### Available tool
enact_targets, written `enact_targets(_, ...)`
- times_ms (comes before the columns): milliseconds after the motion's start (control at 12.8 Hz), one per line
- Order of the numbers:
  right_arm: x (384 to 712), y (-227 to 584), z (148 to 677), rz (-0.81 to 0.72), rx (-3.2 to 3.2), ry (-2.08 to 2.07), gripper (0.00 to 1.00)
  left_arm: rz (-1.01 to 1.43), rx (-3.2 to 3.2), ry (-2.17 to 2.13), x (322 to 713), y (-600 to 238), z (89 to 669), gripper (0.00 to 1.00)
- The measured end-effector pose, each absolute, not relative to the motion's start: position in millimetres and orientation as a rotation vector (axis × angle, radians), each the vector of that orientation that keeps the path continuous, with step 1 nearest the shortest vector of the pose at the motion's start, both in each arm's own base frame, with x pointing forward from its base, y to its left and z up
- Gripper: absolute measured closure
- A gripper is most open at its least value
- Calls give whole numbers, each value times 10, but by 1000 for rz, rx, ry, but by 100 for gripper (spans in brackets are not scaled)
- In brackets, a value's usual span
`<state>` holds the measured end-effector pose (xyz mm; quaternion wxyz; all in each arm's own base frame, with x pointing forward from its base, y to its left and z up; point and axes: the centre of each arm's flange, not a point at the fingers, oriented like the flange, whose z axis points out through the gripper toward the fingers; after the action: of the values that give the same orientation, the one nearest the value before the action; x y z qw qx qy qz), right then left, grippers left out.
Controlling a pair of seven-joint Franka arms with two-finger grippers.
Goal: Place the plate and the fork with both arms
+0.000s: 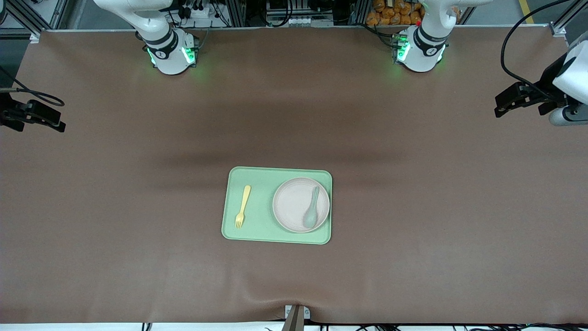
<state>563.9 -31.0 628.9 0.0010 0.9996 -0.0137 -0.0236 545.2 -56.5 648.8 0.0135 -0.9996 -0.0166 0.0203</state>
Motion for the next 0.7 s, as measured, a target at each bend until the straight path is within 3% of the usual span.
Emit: enact_targets(705,5641,-310,6316,-64,3139,-43,0,63,-3114,-26,5442,-653,6488,0)
